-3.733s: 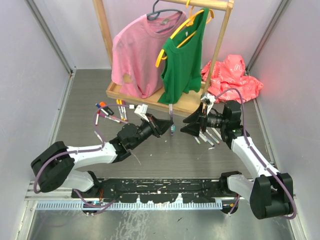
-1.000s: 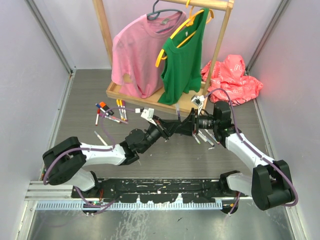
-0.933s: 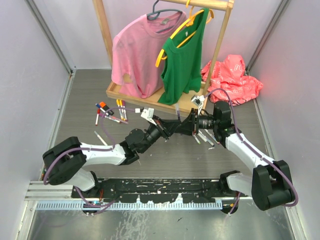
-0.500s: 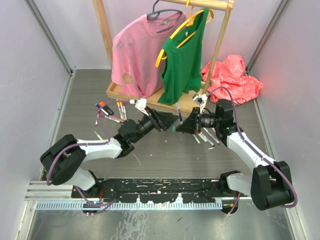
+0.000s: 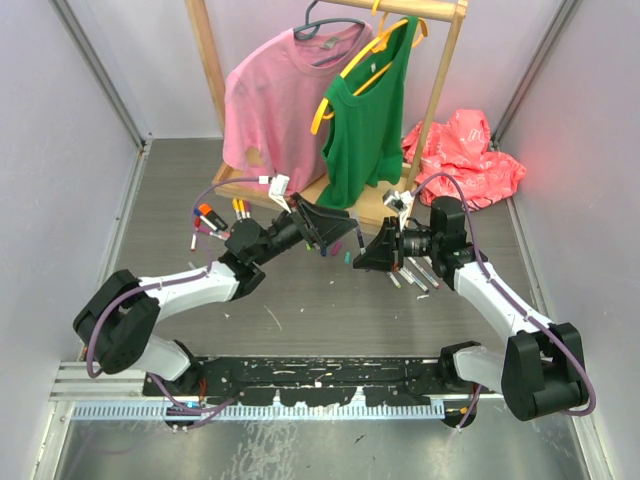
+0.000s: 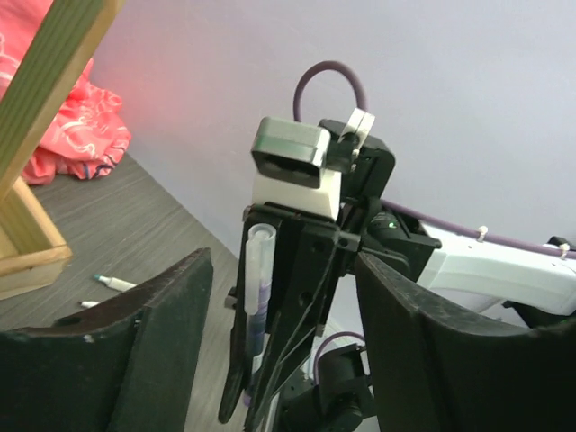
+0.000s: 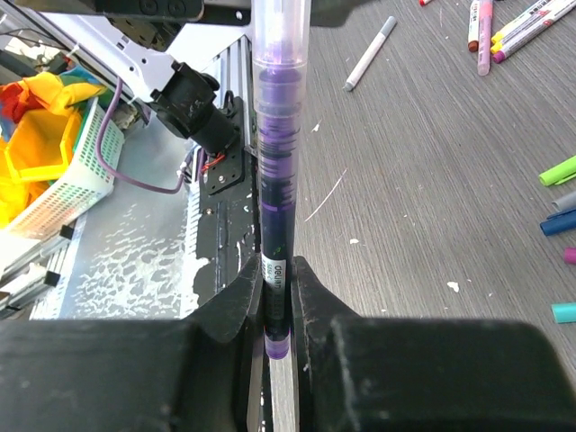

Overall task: Open the pen caps
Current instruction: Pick up the pen from the center of the board.

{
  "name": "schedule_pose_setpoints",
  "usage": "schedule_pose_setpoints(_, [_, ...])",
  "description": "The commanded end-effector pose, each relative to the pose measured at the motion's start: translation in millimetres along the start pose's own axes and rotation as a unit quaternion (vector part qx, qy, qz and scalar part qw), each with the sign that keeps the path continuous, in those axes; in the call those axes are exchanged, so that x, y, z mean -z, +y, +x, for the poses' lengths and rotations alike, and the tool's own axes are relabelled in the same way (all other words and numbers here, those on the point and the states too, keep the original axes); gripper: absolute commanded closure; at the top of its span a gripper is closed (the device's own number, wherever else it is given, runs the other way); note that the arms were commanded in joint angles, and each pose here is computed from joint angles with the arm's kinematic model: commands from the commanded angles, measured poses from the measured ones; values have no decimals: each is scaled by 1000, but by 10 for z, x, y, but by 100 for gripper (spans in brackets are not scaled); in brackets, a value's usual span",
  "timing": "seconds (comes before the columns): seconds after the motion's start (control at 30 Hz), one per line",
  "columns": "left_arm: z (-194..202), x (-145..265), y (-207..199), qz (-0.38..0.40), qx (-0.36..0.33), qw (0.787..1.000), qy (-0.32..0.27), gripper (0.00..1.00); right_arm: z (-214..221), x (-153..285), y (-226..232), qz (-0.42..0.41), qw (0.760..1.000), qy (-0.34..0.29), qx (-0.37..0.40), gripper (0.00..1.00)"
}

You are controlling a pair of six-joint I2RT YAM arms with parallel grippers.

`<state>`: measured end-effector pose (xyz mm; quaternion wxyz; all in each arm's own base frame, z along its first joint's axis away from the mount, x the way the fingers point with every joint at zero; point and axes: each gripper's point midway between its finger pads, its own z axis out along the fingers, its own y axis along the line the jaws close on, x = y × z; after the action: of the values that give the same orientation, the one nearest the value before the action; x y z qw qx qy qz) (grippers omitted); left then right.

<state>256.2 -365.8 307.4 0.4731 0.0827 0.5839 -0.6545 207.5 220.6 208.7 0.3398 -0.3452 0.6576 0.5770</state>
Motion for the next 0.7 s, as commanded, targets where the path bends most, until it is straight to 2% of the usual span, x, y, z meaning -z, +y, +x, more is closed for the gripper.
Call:
schedule_pose_setpoints(0.0, [-145, -91, -227, 38, -11, 999, -5, 38, -165, 12, 68, -14, 999, -4, 37, 99])
schedule_pose_setpoints(0.33, [-112, -208, -154, 30, -6, 999, 8, 79, -144, 13, 83, -19, 999, -1, 36, 99])
schedule_pose_setpoints(0.4, [-93, -210, -148, 30, -5, 999, 12, 80, -141, 14, 83, -20, 999, 0, 35, 99])
schedule_pose_setpoints(0.53, [-46, -213, -119, 26, -2, 999, 25, 65, -144, 14, 80, -19, 999, 0, 36, 99])
schedule_pose_setpoints(0.67, [7, -216, -98, 27, 5, 999, 33, 67, -142, 12, 78, -19, 999, 0, 34, 99])
